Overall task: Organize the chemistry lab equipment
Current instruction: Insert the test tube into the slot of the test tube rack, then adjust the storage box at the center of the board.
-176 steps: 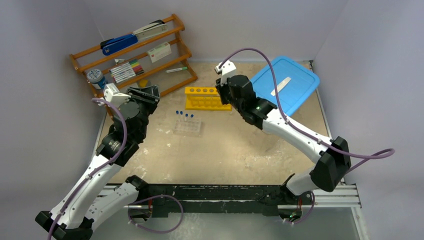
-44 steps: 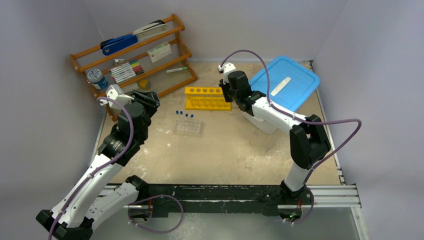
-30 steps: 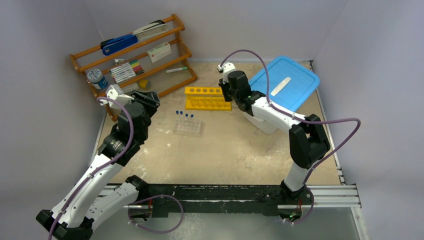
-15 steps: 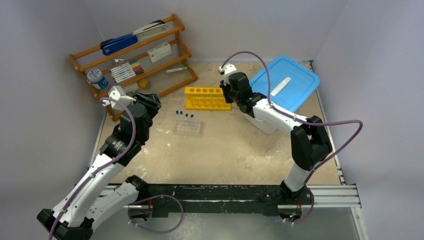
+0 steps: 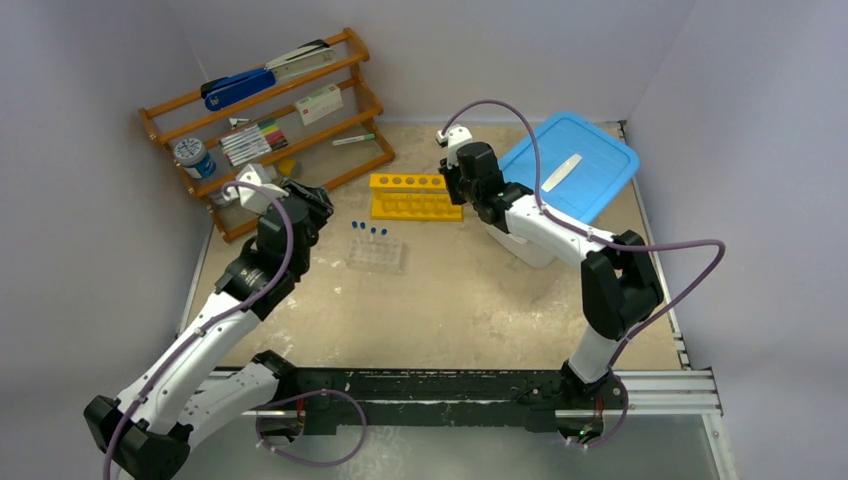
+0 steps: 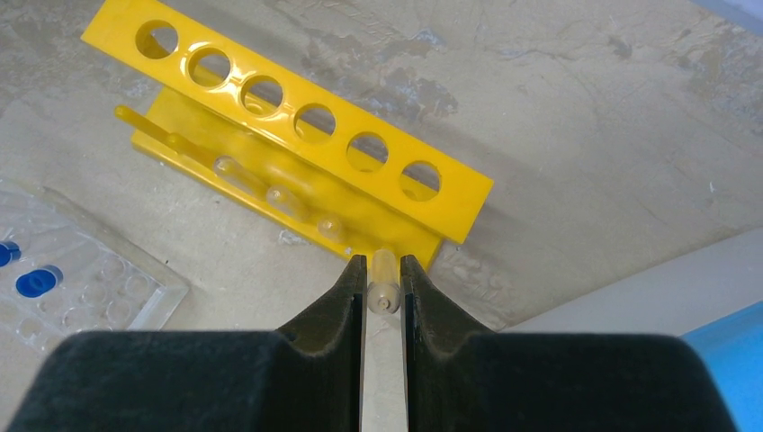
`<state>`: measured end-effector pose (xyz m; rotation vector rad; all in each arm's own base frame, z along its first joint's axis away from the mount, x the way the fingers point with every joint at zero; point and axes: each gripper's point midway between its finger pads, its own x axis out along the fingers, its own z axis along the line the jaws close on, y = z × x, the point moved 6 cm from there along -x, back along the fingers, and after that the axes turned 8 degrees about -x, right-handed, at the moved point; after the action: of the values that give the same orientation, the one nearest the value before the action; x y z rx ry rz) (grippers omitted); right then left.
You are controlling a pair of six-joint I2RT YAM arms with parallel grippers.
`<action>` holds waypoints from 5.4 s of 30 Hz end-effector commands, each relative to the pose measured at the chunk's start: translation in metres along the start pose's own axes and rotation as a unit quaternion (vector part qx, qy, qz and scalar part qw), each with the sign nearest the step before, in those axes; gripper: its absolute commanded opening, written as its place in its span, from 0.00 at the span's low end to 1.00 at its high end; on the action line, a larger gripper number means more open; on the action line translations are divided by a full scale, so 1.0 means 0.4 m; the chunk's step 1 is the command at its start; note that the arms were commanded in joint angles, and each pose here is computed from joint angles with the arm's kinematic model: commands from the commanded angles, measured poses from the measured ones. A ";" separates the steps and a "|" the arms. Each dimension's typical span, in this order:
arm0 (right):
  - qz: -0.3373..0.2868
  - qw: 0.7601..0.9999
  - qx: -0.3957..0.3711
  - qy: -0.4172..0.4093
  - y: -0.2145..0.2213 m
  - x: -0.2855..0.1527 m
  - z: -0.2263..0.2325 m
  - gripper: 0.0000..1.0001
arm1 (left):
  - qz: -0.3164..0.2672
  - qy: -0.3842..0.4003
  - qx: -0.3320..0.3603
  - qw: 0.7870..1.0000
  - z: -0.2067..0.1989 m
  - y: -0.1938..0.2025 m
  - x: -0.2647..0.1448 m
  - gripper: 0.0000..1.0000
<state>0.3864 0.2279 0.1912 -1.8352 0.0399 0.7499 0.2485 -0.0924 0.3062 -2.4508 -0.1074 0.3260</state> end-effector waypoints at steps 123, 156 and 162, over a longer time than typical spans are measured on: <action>0.000 0.999 -0.030 -0.045 0.031 0.073 0.003 0.15 | 0.084 -0.003 -0.040 0.996 0.077 0.103 0.155 0.33; -0.206 0.978 0.033 0.008 -0.223 -0.246 -0.086 0.56 | 0.129 0.090 -0.022 0.987 -0.061 0.084 0.164 0.28; -0.242 0.943 0.128 0.188 -0.202 -0.401 -0.208 0.48 | 0.197 0.181 0.074 0.961 -0.252 0.212 0.226 0.25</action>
<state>0.3441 0.1820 0.3085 -1.7326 -0.1730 0.3928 0.3334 -0.1409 0.2743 -2.4616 0.3458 0.2856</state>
